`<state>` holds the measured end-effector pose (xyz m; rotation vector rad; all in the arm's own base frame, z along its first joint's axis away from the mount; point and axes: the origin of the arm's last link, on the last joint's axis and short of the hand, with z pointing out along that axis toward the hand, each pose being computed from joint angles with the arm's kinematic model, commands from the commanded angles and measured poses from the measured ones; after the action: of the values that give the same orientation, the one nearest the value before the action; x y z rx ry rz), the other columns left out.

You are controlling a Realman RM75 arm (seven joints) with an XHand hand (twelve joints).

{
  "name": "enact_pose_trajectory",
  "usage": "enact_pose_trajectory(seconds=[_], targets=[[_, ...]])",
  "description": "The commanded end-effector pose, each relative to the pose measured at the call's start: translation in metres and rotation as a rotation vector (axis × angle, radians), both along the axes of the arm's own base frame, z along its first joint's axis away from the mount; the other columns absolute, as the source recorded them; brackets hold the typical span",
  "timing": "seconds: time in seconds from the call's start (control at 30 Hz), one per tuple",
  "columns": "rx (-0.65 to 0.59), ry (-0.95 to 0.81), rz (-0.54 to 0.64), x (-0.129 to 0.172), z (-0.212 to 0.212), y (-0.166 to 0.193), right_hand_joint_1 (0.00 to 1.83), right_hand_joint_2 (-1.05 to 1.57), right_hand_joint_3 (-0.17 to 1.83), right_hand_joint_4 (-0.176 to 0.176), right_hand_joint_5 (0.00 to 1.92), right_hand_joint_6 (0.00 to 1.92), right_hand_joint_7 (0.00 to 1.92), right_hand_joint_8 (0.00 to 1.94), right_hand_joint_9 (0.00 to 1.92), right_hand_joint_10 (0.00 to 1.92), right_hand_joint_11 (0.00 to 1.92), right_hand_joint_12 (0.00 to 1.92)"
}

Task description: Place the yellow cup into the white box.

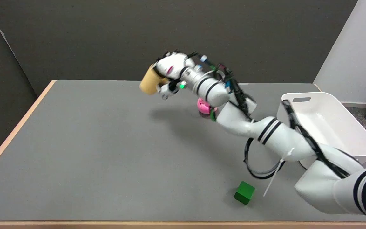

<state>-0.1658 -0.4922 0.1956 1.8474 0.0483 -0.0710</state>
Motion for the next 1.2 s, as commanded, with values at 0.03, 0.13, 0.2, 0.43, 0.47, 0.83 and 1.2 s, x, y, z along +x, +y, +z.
enact_pose_trajectory(seconds=[0.03,0.13,0.2,0.43,0.47,0.83,1.2], targets=[[-0.482,0.306,0.277,0.132,0.173,0.031,0.91,1.00,0.63,0.072,0.69,1.59,0.60,1.02,0.42,0.95,0.13,1.22],[-0.577,0.343,0.306,0.156,0.204,0.049,0.91,0.99,0.63,0.078,0.69,1.60,0.60,0.95,0.41,0.93,0.12,1.21],[-0.628,0.367,0.324,0.169,0.219,0.060,0.91,1.00,0.63,0.082,0.69,1.60,0.60,0.92,0.41,0.92,0.12,1.21],[-0.729,0.461,0.407,0.209,0.242,0.112,0.90,1.00,0.62,0.093,0.69,1.60,0.60,0.89,0.40,0.90,0.12,1.19],[-0.737,0.473,0.416,0.211,0.244,0.120,0.90,1.00,0.62,0.096,0.69,1.60,0.60,0.89,0.40,0.90,0.12,1.19],[-0.810,0.535,0.343,0.172,0.291,0.154,0.89,0.99,0.63,0.132,0.70,1.58,0.64,0.90,0.41,0.90,0.12,1.19],[-0.736,0.158,0.278,0.131,0.315,0.176,0.87,0.99,0.63,0.176,0.69,1.59,0.62,0.89,0.42,0.86,0.13,1.14]])
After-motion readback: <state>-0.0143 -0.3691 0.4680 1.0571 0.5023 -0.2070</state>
